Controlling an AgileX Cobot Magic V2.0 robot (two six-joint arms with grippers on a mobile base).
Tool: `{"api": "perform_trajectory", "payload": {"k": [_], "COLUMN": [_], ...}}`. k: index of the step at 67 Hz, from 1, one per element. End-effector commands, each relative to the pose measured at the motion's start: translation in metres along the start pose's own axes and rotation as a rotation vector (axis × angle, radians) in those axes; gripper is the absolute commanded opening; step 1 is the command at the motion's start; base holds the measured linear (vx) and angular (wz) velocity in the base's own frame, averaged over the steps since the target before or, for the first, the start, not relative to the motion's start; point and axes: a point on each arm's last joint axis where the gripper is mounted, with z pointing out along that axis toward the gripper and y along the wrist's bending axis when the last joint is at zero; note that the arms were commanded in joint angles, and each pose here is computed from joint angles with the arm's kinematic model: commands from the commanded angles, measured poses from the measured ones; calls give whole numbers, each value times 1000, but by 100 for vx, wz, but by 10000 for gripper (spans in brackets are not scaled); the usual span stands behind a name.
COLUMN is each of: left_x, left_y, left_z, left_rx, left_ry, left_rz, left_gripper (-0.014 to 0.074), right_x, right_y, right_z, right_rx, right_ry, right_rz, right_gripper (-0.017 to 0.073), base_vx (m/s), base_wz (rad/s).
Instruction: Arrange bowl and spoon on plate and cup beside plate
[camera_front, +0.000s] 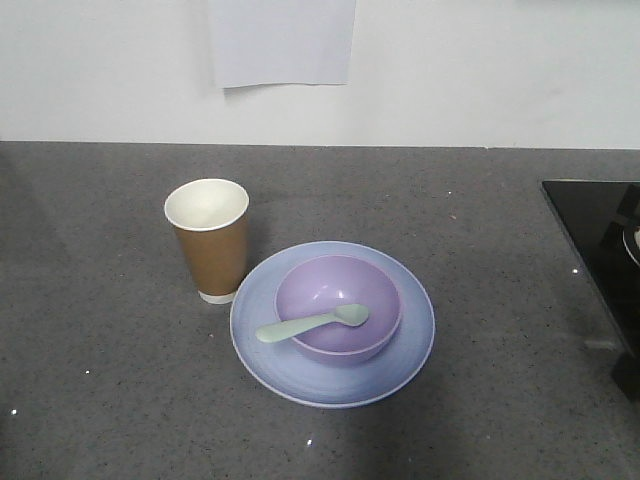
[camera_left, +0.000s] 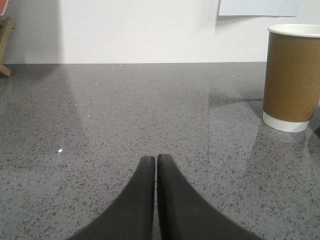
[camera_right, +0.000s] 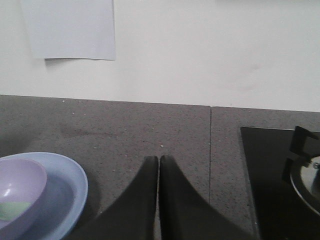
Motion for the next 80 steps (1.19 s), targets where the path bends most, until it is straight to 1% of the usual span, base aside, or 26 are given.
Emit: {"api": "perform_trajectory", "payload": {"k": [1, 3, 7, 18, 28, 36, 48, 80], "left_x": [-13, -13, -13, -13, -13, -13, -13, -13], "left_y": [-2, -2, -2, -2, -2, -2, -2, -2], "left_z": [-3, -3, -3, -3, -3, -3, -3, -3], "left_rx": [15, 15, 15, 15, 15, 15, 15, 15], "left_ry": [-101, -101, -101, -101, -101, -101, -101, -101], "left_rz": [-6, -6, -6, -6, -6, -6, -6, -6], "left_gripper": [-6, -6, -6, -6, -6, -6, -6, -6], "right_x": [1, 6, 19, 59, 79, 82, 84, 84], "right_y": [-2, -2, -2, -4, -7, -8, -8, -8], "right_z": [-13, -16, -23, -36, -43, -49, -49, -49], "right_rx": [19, 19, 20, 35, 77, 98, 99, 99], "right_ry": [-122, -125, -138, -144, -190, -221, -198, -199], "right_rz": [-74, -97, -114, -117, -117, -118, -111, -108], "right_gripper": [-6, -6, -6, -6, -6, -6, -6, -6], "base_vx": [0, 0, 0, 0, 0, 0, 0, 0], "base_wz": [0, 0, 0, 0, 0, 0, 0, 0]}}
